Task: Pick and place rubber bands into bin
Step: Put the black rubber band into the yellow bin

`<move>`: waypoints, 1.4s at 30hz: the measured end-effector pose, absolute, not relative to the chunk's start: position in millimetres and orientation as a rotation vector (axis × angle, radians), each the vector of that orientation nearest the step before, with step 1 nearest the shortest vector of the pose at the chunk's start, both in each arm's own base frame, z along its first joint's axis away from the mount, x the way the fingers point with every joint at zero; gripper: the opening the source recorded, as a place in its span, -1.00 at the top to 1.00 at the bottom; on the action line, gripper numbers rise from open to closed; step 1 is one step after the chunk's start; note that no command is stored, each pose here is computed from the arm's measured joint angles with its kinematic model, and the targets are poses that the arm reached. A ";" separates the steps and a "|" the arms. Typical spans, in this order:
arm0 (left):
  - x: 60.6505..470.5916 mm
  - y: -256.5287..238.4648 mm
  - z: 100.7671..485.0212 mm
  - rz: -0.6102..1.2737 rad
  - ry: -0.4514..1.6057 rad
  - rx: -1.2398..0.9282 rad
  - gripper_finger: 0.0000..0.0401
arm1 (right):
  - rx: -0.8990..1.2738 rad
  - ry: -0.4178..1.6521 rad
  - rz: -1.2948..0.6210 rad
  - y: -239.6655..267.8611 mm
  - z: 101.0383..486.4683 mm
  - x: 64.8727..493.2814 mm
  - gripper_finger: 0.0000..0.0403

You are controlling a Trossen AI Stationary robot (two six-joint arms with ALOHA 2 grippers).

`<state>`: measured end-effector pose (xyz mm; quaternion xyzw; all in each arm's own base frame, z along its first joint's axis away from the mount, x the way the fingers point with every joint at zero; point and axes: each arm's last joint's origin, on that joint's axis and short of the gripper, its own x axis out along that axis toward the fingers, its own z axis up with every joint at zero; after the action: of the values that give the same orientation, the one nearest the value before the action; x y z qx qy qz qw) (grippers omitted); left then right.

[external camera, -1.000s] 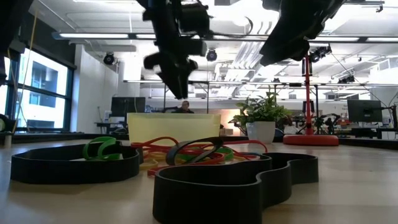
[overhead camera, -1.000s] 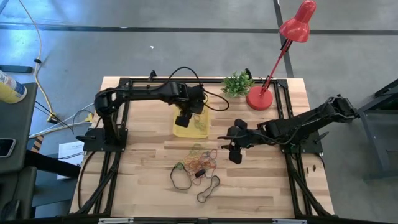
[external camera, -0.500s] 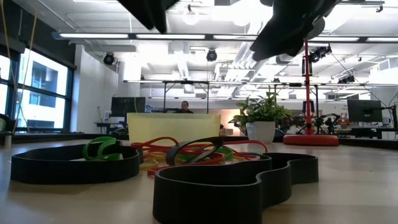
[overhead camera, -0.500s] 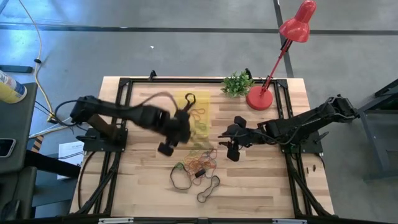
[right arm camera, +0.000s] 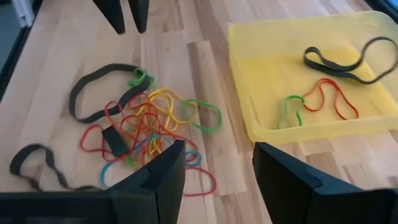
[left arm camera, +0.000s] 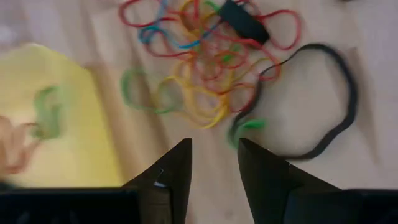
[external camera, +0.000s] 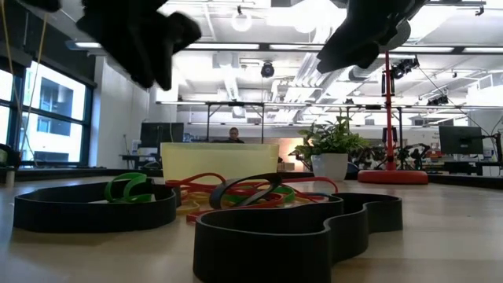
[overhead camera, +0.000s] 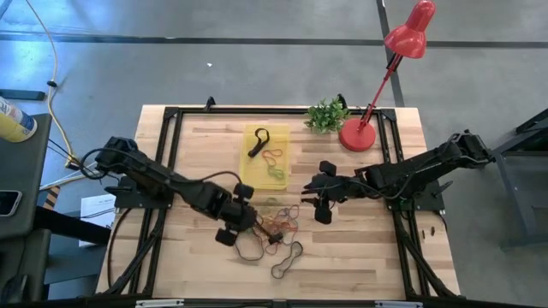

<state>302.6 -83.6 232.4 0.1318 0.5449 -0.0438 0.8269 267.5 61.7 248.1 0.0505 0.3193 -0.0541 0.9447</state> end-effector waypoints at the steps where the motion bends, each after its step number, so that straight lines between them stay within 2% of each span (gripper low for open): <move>1: 300.9 -86.7 227.6 -0.087 1.155 0.261 0.44 | 0.097 0.654 -0.097 62.0 248.0 267.5 0.12; 5: 298.3 -96.0 220.2 -0.062 1.130 0.202 0.49 | 0.063 0.665 -0.062 62.5 247.5 267.2 0.12; 13: 303.5 -105.0 207.1 -0.032 1.126 0.216 0.60 | 0.050 0.660 -0.076 51.7 248.0 270.1 0.12; 21: 310.8 -107.6 180.6 0.013 1.206 0.188 0.66 | 0.069 0.647 -0.054 48.2 249.3 272.1 0.12; 31: 308.9 -107.4 164.4 0.029 1.303 0.200 0.66 | 0.068 0.649 -0.056 48.1 249.1 272.1 0.12; 42: 312.7 -108.8 155.4 0.046 1.312 0.182 0.66 | 0.071 0.647 -0.060 48.1 249.2 272.2 0.12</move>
<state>312.7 -108.8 155.4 0.0846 0.6091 0.0213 0.7883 272.2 48.1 249.2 0.0348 0.3177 -0.0294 0.9471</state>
